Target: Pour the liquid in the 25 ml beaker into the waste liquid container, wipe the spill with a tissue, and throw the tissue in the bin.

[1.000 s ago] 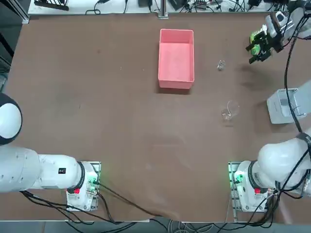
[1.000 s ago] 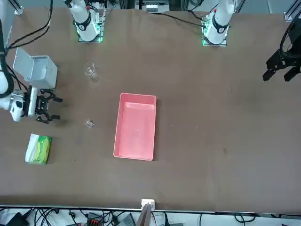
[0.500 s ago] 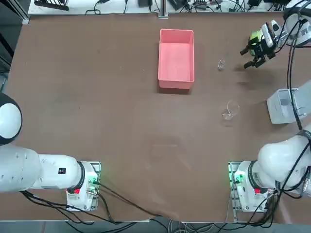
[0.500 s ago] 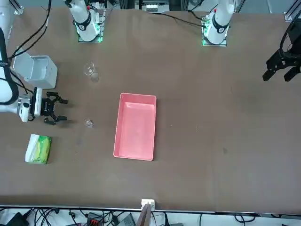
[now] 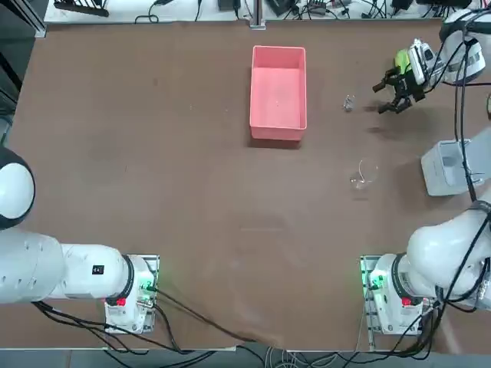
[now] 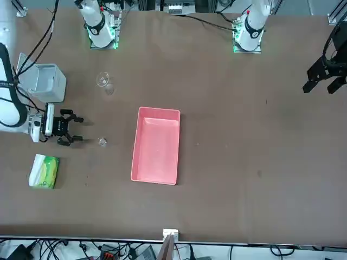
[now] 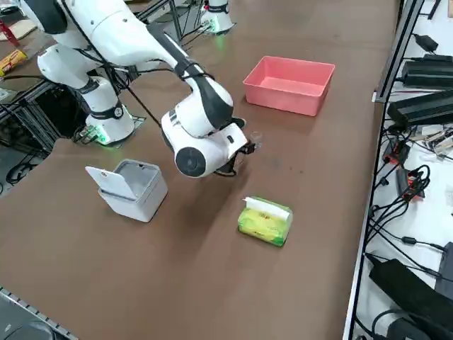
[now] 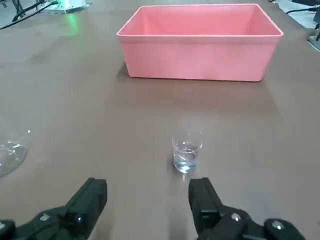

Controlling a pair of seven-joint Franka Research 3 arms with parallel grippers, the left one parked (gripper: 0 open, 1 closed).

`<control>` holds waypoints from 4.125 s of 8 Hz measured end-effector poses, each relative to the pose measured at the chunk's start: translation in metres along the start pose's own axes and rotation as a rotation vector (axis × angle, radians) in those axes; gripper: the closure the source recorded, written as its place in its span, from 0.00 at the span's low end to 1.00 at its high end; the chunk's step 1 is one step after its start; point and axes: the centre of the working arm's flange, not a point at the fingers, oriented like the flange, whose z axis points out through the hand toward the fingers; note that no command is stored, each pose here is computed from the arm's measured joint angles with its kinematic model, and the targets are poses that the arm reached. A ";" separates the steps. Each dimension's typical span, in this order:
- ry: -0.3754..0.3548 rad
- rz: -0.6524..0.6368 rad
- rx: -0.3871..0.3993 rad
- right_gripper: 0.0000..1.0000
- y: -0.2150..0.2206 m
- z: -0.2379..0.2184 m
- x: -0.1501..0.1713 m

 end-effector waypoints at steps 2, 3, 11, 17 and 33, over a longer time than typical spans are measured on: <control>0.055 0.009 -0.030 0.00 -0.001 0.012 -0.021; 0.074 0.003 -0.040 0.00 0.000 0.017 -0.029; 0.131 -0.053 -0.045 0.00 0.017 0.047 -0.046; 0.164 -0.063 -0.038 0.00 0.031 0.077 -0.042; 0.207 -0.058 -0.035 0.00 0.039 0.112 -0.029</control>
